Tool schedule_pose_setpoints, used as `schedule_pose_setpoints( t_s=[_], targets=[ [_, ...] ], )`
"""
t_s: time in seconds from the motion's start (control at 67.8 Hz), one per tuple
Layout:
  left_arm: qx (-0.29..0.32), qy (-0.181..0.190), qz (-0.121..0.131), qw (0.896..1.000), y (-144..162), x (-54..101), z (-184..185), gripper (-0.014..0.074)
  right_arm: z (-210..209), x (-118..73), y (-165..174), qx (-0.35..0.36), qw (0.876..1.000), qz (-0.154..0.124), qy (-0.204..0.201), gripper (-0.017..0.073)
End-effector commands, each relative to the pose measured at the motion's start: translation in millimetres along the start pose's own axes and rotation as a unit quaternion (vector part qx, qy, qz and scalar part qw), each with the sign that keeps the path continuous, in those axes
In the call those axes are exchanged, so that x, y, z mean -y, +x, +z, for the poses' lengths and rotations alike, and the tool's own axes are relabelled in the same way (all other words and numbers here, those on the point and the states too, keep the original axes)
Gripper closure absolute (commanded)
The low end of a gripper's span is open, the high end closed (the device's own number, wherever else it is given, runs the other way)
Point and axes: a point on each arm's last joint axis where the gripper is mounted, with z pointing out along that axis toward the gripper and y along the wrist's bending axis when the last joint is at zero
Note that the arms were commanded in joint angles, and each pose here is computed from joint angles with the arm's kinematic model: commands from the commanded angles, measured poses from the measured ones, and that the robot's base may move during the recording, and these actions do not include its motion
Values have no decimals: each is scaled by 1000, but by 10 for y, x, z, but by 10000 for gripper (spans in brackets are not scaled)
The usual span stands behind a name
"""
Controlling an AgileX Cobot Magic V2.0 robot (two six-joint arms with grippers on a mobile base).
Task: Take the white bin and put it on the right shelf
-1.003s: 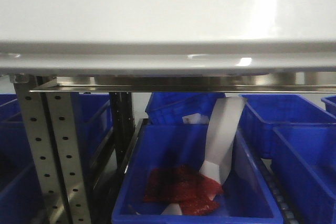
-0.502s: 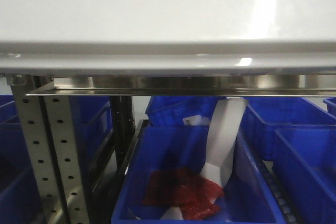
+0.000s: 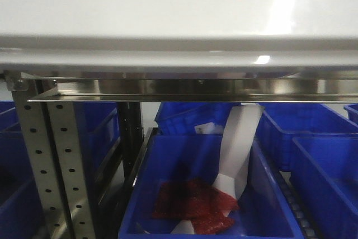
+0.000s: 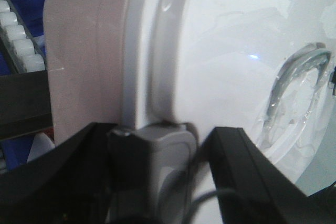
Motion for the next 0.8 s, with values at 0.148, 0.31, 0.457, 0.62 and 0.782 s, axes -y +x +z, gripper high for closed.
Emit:
schedule_pose_setpoints(
  t_s=[0.148, 0.31, 0.457, 0.62, 0.782],
  targets=[
    [56, 79, -25, 995, -164, 199, -61, 354, -61, -234, -135, 42, 995, 8, -95, 255],
    [55, 80, -25, 995, -163, 200, -61, 354, -61, -234, -135, 42, 995, 8, -95, 255],
    [56, 79, -25, 995, -165, 199, -61, 354, -61, -234, -135, 42, 995, 8, -95, 255],
    [55, 80, -25, 995, -164, 200, -61, 354, -61, -233, -139, 44, 994, 14, -95, 255],
    [59, 82, -28, 994, -171, 205, -63, 354, -69, -254, -168, 55, 992, 34, -108, 255]
  ],
)
